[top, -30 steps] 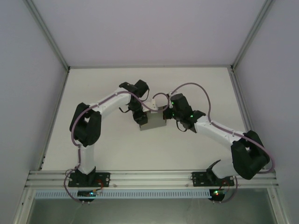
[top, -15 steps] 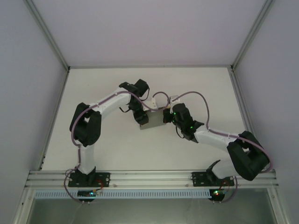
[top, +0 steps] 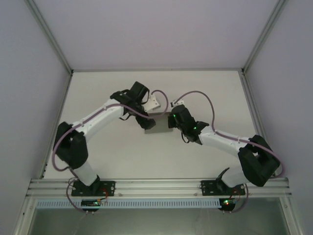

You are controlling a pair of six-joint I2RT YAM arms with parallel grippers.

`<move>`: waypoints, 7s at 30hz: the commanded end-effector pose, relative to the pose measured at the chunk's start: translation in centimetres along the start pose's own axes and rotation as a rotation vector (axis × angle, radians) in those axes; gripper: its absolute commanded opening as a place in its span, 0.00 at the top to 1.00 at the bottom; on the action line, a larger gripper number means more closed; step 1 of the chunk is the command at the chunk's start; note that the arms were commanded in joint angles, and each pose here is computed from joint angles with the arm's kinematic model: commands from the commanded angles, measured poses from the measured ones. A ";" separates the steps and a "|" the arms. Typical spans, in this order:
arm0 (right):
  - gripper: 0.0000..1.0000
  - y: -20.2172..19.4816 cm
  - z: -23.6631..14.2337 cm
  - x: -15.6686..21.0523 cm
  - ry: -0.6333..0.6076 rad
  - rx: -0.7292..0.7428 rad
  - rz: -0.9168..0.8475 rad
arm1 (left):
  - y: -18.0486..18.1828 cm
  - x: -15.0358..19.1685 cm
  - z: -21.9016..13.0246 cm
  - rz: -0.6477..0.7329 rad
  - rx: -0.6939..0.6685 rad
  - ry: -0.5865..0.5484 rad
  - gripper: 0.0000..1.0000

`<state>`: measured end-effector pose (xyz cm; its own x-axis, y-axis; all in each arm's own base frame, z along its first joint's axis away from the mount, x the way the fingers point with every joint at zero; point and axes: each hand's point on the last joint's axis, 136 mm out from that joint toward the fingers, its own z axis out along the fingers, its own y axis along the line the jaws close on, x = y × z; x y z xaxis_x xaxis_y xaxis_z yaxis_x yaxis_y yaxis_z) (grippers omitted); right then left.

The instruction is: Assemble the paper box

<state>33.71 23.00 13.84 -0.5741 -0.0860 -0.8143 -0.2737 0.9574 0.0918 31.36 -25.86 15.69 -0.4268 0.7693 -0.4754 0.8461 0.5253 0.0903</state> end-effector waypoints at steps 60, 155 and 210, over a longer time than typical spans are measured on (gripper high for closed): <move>1.00 0.8 -3.3 7.2 -0.065 0.314 -0.406 | -2.9 4.2 -1.7 -1.035 0.338 0.117 1.00; 0.61 -4.7 -3.4 13.1 0.308 -0.110 0.193 | -6.4 2.3 1.3 -1.017 0.363 -0.105 0.18; 0.99 -4.0 -3.9 9.7 0.527 -0.398 0.534 | -7.9 9.5 8.1 -1.131 0.348 0.107 1.00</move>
<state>28.89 18.13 11.50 -0.9129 0.1672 -0.3724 -0.1621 0.6887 0.7067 26.52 -29.13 10.61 -0.9751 -0.0713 -0.2101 0.1194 0.6293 -0.7679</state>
